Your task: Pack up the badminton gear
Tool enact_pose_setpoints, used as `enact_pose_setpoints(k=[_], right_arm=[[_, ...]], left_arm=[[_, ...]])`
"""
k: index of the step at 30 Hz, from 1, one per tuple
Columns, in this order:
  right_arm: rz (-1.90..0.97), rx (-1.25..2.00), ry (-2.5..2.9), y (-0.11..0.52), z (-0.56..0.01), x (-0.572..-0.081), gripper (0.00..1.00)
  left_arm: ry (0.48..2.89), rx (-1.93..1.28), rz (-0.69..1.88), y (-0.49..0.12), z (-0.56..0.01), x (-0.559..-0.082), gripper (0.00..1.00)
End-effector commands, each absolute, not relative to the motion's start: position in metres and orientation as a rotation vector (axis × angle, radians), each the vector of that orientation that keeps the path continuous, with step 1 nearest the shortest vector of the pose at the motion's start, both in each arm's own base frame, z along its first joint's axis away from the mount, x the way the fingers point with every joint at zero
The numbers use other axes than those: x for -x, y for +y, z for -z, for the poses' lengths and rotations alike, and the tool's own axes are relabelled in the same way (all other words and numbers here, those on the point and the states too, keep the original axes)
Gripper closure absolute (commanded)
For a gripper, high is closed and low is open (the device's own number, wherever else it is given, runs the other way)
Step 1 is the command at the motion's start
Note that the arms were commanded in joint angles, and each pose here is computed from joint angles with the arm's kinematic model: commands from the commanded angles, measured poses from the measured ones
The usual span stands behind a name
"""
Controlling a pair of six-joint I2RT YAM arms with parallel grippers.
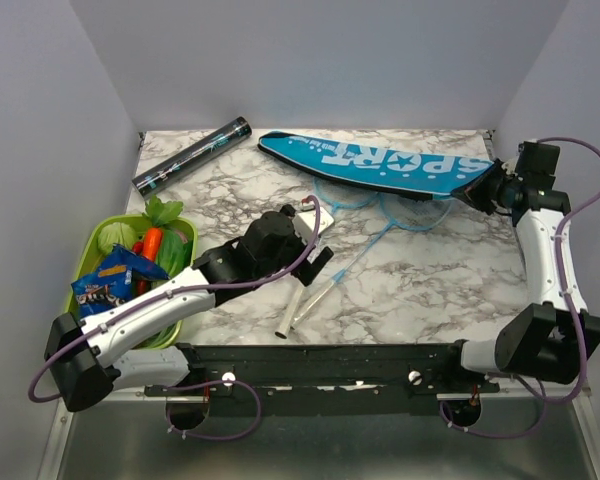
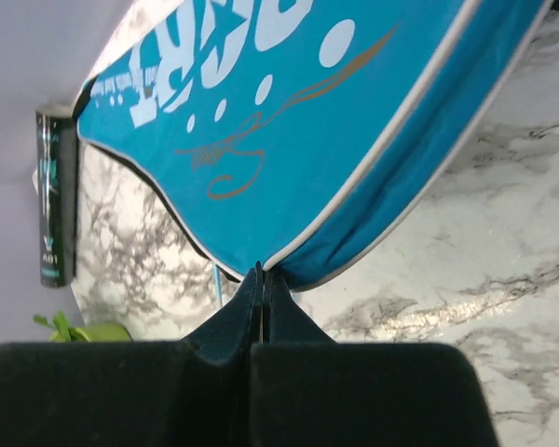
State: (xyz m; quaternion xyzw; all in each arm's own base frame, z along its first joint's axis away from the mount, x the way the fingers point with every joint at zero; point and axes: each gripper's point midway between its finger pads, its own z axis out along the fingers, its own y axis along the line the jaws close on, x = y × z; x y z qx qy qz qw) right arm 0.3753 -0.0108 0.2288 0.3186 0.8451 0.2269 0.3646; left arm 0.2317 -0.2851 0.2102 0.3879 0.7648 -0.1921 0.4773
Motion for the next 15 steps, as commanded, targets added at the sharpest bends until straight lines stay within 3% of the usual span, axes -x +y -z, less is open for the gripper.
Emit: enact_pose_setpoints(k=[1, 15], right_arm=[[-0.703, -0.541, 2.221, 0.026, -0.247, -0.338, 0.99], [-0.801, -0.237, 2.159, 0.081, -0.277, -0.230, 0.99]], left_arm=[[1.838, -0.907, 0.421, -0.269, -0.236, -0.230, 0.01], [1.831, -0.925, 0.348, -0.260, -0.246, -0.231, 0.01]])
